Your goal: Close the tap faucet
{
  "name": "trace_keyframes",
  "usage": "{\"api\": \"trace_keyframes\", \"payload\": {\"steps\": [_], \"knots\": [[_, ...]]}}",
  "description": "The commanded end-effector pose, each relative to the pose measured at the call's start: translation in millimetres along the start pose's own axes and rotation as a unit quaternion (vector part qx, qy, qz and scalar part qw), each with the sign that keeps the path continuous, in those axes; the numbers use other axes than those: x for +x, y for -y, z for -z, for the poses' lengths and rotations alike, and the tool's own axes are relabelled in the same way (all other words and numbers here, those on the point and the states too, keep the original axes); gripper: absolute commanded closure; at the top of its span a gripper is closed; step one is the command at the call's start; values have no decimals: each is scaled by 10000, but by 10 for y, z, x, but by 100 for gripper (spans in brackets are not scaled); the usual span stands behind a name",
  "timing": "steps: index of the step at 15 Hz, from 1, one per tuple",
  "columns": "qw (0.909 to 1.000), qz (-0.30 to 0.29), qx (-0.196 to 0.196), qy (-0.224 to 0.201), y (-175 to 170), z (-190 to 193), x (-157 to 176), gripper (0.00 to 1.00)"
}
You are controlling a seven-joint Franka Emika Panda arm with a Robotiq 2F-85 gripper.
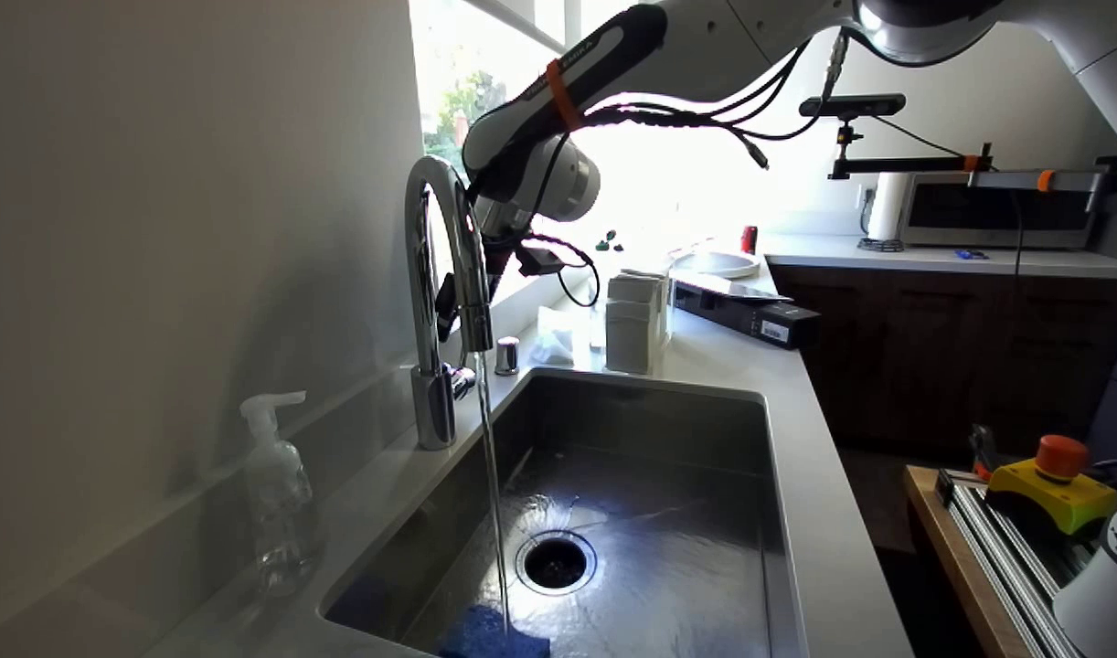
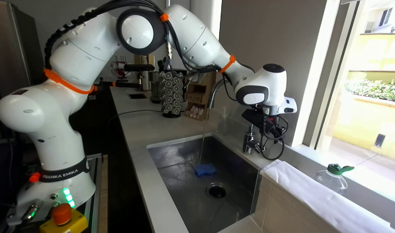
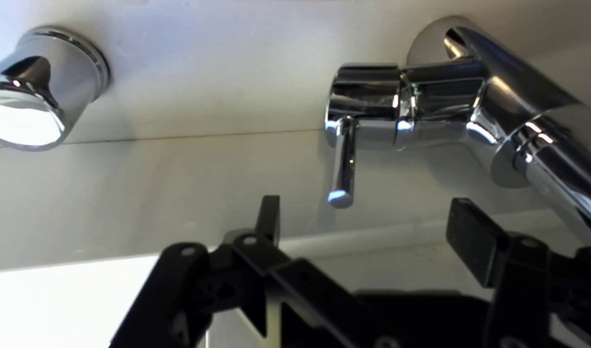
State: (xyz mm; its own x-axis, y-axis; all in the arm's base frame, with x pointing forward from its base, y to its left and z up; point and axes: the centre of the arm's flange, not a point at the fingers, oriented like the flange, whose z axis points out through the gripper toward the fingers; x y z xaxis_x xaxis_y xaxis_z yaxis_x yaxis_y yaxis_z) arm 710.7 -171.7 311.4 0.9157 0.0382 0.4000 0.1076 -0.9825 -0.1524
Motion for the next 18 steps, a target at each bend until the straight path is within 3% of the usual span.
{"api": "trace_keyframes", "payload": {"steps": [1, 6, 9, 13, 14, 15, 18], "knots": [[9997, 130, -8, 227, -46, -4, 4, 13], [9989, 249, -53, 397, -62, 5, -28, 15], [9987, 289, -59, 410, -63, 15, -34, 43], [9987, 318, -47, 401, -50, 37, -56, 54], [9986, 327, -47, 402, -47, 43, -59, 60], [9986, 334, -49, 403, -43, 51, -63, 78], [9986, 357, -53, 397, -37, 66, -71, 87]]}}
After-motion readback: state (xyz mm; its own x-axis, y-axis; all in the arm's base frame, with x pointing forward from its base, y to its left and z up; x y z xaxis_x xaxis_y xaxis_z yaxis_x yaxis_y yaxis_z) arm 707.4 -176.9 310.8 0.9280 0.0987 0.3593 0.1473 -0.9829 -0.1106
